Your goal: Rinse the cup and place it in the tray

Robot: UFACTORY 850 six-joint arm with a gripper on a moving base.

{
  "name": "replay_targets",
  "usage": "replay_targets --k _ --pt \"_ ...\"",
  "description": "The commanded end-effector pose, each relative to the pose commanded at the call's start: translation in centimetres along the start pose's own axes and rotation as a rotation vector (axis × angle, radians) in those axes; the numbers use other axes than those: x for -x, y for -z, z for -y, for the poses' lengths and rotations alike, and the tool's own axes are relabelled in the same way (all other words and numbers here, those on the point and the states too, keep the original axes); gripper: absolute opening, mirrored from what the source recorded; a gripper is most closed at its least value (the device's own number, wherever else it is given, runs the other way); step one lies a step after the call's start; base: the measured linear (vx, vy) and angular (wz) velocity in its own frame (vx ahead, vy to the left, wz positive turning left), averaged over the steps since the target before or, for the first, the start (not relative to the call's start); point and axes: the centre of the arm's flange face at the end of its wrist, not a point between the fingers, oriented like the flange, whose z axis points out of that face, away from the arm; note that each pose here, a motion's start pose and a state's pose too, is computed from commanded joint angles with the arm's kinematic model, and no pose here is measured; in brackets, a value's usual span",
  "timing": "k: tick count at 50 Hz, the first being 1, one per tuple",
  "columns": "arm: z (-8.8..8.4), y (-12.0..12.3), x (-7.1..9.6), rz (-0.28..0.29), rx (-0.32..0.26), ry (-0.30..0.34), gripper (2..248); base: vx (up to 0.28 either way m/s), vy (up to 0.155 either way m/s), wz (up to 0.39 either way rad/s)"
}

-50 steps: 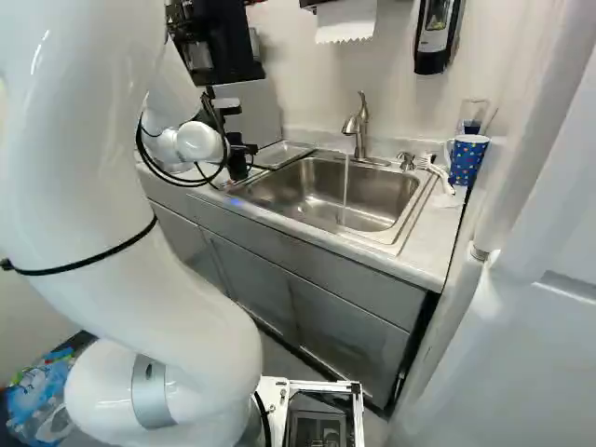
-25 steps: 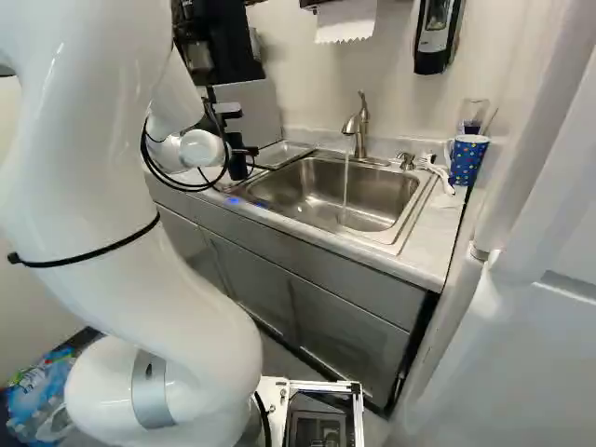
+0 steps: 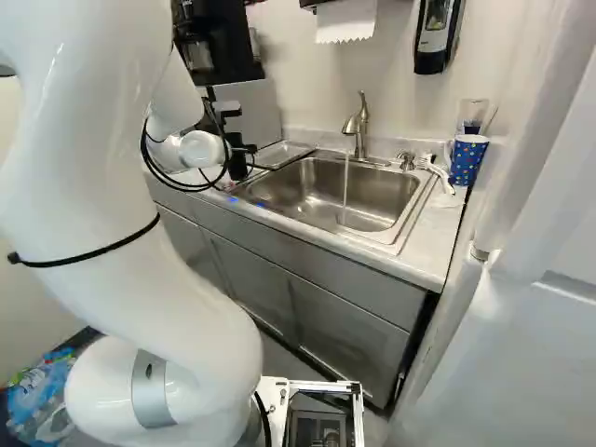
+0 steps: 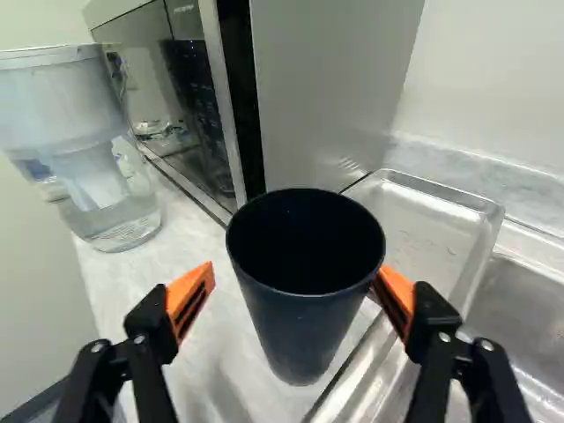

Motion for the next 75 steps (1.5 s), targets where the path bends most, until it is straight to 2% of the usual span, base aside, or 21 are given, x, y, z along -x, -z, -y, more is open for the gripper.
replay_targets --k 2,3,7,8,12,13,17,18,35,57,75 --pt "0.0 0.0 0.0 0.0 0.0 0.0 244 0.0 0.0 0.0" --pt "0.0 0.0 0.0 0.0 0.0 0.0 208 0.0 0.0 0.0" --pt "0.0 0.0 0.0 0.0 0.0 0.0 208 0.0 0.0 0.0" --pt "0.0 0.0 0.0 0.0 0.0 0.0 170 0.0 0.0 0.0" --pt "0.0 0.0 0.0 0.0 0.0 0.0 170 0.0 0.0 0.0" --pt "0.0 0.0 0.0 0.0 0.0 0.0 134 0.0 0.0 0.0" --pt "0.0 0.0 0.0 0.0 0.0 0.0 134 0.0 0.0 0.0" --pt "0.0 0.0 0.0 0.0 0.0 0.0 126 0.0 0.0 0.0" --pt "0.0 0.0 -0.1 -0.002 0.0 0.0 126 0.0 0.0 0.0" --pt "-0.4 1.1 -2.0 -0.039 0.008 -0.002 126 0.0 0.0 0.0" --pt "-1.4 2.2 -3.3 -0.033 0.026 -0.008 126 0.0 0.0 0.0"
